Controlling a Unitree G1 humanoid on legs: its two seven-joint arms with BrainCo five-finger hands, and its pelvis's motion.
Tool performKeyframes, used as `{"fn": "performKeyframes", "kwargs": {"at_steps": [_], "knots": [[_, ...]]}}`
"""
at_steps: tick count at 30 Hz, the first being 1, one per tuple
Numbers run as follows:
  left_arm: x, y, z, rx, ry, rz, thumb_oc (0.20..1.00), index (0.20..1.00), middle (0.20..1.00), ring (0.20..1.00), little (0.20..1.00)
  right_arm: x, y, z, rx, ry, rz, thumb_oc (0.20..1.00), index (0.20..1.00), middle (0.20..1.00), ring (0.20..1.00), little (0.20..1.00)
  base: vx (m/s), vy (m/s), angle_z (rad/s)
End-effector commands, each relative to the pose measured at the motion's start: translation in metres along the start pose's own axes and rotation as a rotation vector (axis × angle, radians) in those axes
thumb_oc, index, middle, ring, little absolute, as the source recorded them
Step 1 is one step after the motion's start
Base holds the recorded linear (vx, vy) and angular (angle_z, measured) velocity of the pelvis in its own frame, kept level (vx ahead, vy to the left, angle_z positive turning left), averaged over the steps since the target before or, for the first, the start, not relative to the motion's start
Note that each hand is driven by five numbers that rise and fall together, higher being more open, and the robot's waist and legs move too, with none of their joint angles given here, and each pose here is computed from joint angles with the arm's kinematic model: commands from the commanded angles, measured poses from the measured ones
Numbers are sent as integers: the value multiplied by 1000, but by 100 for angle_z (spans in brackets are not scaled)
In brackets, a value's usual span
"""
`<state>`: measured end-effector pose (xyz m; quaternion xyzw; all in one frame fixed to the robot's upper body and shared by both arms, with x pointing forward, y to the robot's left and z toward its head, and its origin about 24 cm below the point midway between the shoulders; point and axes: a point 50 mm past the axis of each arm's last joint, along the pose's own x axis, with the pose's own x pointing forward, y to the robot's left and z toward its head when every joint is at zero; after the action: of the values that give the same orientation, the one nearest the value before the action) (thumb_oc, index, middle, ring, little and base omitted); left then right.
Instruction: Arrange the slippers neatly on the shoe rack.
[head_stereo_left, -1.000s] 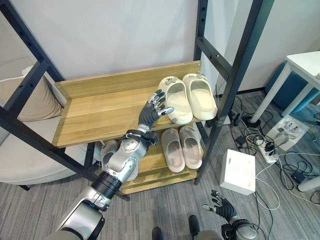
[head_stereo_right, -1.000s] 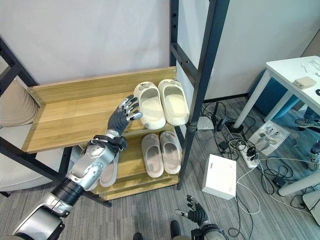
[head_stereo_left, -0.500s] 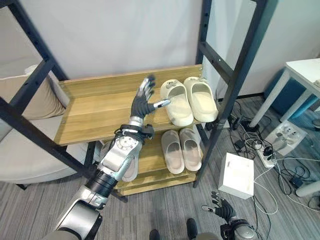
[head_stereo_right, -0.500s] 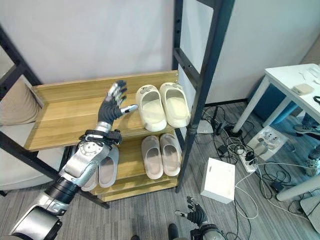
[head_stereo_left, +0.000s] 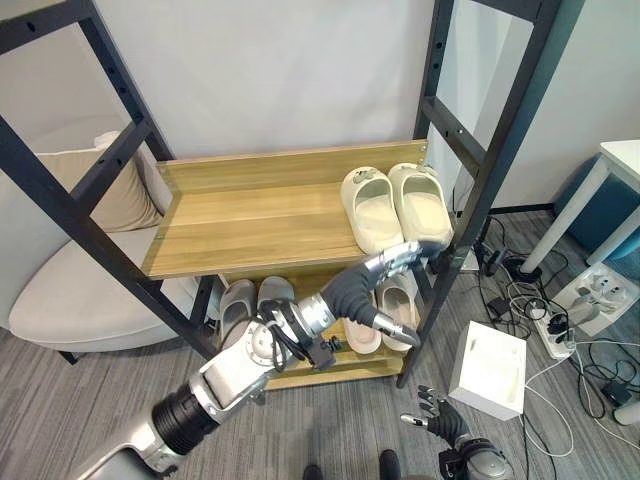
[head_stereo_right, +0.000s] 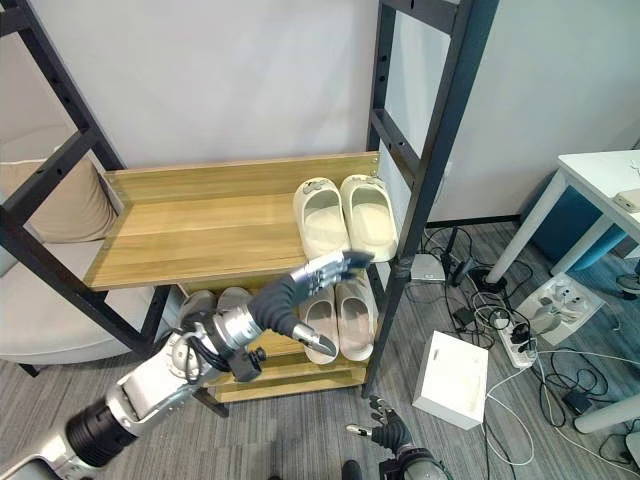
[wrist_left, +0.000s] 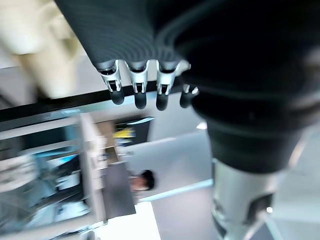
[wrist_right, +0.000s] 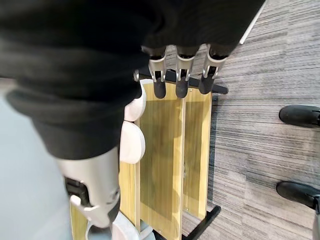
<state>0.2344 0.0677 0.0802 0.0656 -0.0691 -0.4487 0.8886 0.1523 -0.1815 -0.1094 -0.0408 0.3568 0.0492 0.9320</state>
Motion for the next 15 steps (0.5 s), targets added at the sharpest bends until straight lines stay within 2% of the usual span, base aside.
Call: {"fn": "performKeyframes", "kwargs": {"at_steps": [1,2,4,6,7,10,13,15], "knots": [[-9,16,-23,85,108,88,1000,1000,1000,1000,1000,9,-4,32,2,-125,-17,1000,1000,1000,1000,1000,-2,14,-3],[-29,15,-61,-33,251,210,1000,1000,1000,1000,1000,9,-9,36,17,-139,-37,1000,1000,1000,1000,1000,0,0,0],[-49,15,-90,-145,357,368,1000,1000,1000,1000,1000,9,-12,38,41,-146,-60,1000,1000,1000,1000,1000,3,6,-3],[-56,15,-99,-168,395,408,1000,1000,1000,1000,1000,9,-13,39,48,-148,-68,1000,1000,1000,1000,1000,1,3,3],[-74,14,-117,-243,465,530,1000,1000,1000,1000,1000,9,-15,37,69,-146,-85,1000,1000,1000,1000,1000,0,0,0],[-86,13,-127,-265,513,604,1000,1000,1000,1000,1000,8,-17,35,77,-139,-106,1000,1000,1000,1000,1000,2,1,1],[-104,7,-145,-449,551,793,1000,1000,1000,1000,1000,8,-18,32,102,-130,-143,1000,1000,1000,1000,1000,0,0,1],[-107,6,-147,-482,555,824,1000,1000,1000,1000,1000,8,-19,32,107,-131,-153,1000,1000,1000,1000,1000,0,0,0]]}}
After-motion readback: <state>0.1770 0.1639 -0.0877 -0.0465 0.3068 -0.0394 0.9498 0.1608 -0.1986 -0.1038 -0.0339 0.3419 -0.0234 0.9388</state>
